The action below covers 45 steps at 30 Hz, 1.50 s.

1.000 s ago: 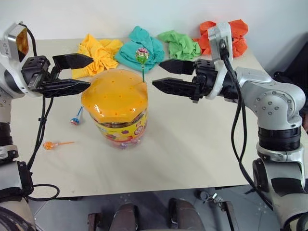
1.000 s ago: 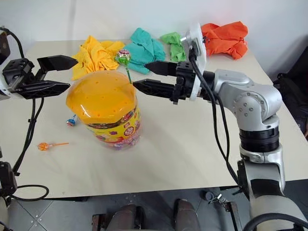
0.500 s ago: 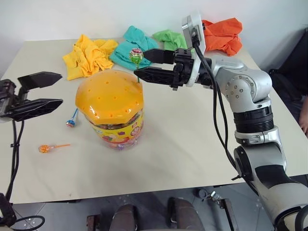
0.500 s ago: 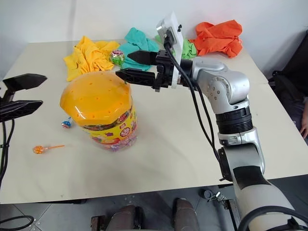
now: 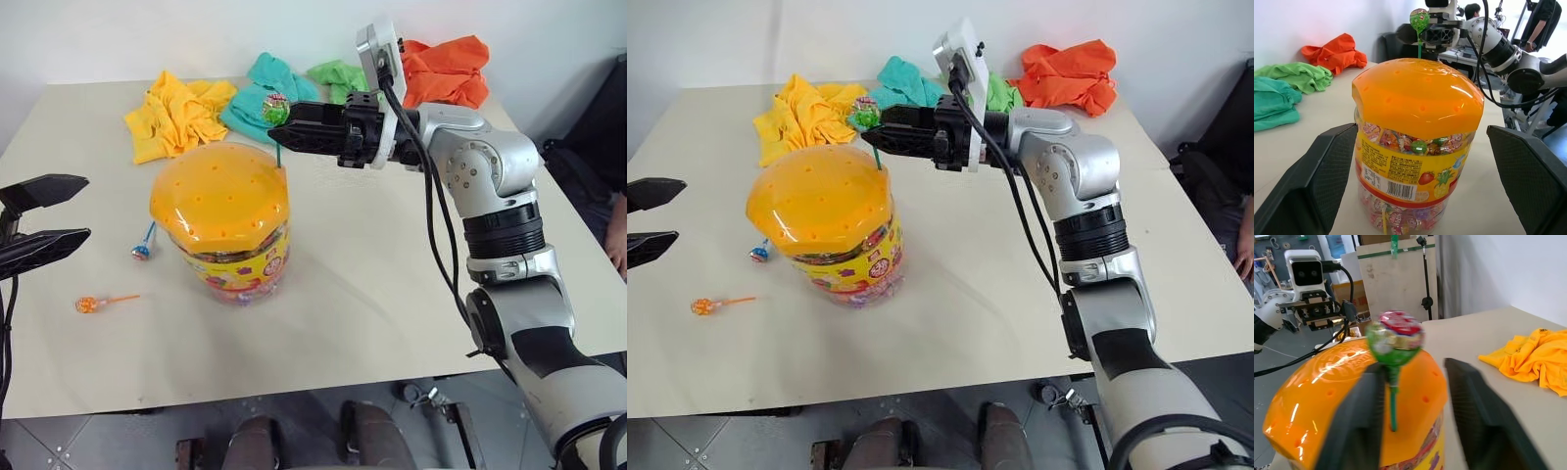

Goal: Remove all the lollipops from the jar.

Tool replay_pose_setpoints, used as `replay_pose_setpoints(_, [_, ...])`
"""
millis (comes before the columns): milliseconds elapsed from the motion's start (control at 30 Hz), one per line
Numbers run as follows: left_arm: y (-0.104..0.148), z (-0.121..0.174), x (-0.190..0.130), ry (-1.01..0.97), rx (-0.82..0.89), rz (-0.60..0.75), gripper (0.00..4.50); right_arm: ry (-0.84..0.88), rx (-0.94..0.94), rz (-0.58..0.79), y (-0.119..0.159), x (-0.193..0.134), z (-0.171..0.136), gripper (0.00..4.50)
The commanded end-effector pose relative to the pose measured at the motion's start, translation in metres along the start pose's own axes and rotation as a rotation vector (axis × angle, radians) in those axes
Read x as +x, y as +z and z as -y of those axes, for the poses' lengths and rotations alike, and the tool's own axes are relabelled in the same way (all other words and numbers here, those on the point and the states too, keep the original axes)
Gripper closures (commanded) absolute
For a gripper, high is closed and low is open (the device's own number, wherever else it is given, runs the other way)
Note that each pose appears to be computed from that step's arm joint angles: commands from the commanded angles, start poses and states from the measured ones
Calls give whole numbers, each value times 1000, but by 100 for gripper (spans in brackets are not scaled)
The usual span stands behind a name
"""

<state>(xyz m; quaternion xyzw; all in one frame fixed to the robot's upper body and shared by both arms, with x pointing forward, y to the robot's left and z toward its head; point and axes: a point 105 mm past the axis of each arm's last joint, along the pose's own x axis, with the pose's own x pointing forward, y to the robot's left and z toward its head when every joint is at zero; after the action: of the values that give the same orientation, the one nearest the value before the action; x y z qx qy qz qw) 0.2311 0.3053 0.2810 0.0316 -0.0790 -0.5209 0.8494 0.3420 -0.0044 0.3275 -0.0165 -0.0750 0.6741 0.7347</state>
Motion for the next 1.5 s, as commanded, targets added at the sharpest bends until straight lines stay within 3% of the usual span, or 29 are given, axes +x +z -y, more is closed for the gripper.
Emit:
replay_pose_setpoints(33, [14,7,-10,22,87,24,0,-10,-76,63,26,-2,-2,404])
replay_pose_setpoints(100, [16,7,-12,40,101,43,0,-17,-83,76,30,-2,-2,447])
replay_pose_setpoints(600, [17,27,-15,-12,55,87,0,-53,-141,173,73,-11,-16,447])
replay_pose_setpoints(733, [14,31,-23,5,35,62,0,-168,-177,154,86,-39,-9,447])
replay_pose_setpoints(833, [8,33,-29,23,20,40,0,-256,-173,81,79,-67,-4,447])
replay_pose_setpoints(1067, [-3,30,-37,56,-5,-7,0,-429,-46,-197,7,-138,-9,447])
replay_pose_setpoints(1167, [-6,25,-38,65,-12,-4,0,-515,75,-349,-46,-168,-14,447])
replay_pose_setpoints(1400, [-16,19,-40,75,-40,-51,0,-680,241,-502,-121,-210,-13,447])
replay_pose_setpoints(1500, [-19,17,-39,78,-47,-59,0,-715,282,-525,-140,-216,-8,447])
